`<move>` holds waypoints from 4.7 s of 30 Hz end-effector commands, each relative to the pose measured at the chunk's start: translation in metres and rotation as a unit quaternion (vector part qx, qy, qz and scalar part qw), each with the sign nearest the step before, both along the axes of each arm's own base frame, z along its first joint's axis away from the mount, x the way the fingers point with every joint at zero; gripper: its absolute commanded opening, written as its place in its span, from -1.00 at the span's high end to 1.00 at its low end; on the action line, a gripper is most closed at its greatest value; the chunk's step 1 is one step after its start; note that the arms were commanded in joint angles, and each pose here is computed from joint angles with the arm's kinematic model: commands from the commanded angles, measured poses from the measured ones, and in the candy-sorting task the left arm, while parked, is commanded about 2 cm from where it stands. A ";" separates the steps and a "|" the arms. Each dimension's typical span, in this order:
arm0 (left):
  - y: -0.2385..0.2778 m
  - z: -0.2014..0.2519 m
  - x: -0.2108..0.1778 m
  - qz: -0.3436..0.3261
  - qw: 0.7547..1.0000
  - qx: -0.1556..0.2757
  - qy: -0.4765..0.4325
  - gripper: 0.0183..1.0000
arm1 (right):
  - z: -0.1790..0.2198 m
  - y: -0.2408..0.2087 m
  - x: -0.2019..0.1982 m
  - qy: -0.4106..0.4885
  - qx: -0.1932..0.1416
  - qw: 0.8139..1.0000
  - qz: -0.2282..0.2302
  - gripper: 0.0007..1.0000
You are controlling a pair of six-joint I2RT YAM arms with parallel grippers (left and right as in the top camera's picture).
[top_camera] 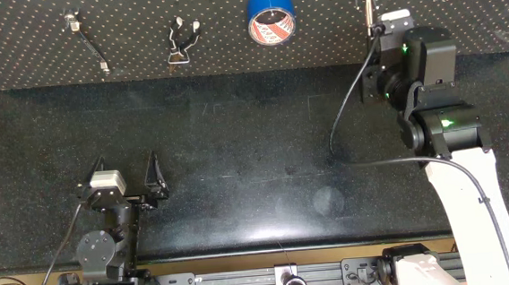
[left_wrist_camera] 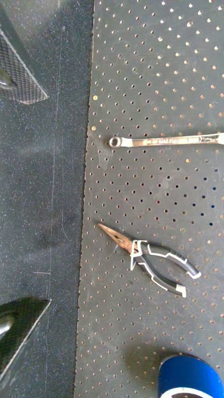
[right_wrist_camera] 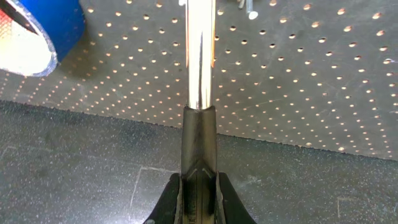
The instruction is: Place Tools Onto Pegboard
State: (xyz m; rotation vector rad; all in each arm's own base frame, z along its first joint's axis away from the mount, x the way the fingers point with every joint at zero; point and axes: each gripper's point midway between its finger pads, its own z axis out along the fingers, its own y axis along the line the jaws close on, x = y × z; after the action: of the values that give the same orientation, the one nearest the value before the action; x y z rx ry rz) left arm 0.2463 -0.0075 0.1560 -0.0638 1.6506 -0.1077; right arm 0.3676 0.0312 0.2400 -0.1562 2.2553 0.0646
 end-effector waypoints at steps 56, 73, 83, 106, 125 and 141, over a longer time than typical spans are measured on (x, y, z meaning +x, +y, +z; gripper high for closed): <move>0.000 -0.001 0.000 -0.001 1.000 0.004 0.000 -0.99 | -0.060 -0.006 0.038 0.066 0.003 0.997 -0.049 0.84; 0.000 -0.001 0.000 -0.001 1.000 0.004 0.000 -0.99 | -0.063 -0.006 0.036 0.073 0.002 0.996 -0.048 -0.93; 0.000 -0.001 0.000 -0.001 1.000 0.004 0.000 -0.99 | -0.044 -0.006 0.049 0.027 0.007 0.998 -0.048 -0.93; 0.000 -0.001 0.000 -0.001 1.000 0.004 0.000 -0.99 | 0.094 -0.011 -0.020 -0.153 0.024 0.987 -0.046 -0.94; 0.000 -0.001 0.000 -0.001 1.000 0.004 0.000 -0.99 | 0.068 -0.047 -0.079 -0.319 0.101 0.928 -0.163 -0.94; 0.000 -0.001 0.000 -0.001 1.000 0.004 0.000 -0.99 | -0.059 -0.044 -0.110 -0.341 0.132 0.918 -0.153 -0.94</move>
State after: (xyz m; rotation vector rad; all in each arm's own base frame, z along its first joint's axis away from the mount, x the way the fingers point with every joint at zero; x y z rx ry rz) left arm 0.2463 -0.0076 0.1563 -0.0634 1.6495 -0.1080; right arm 0.2588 -0.0159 0.1881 0.3192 1.5148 0.1338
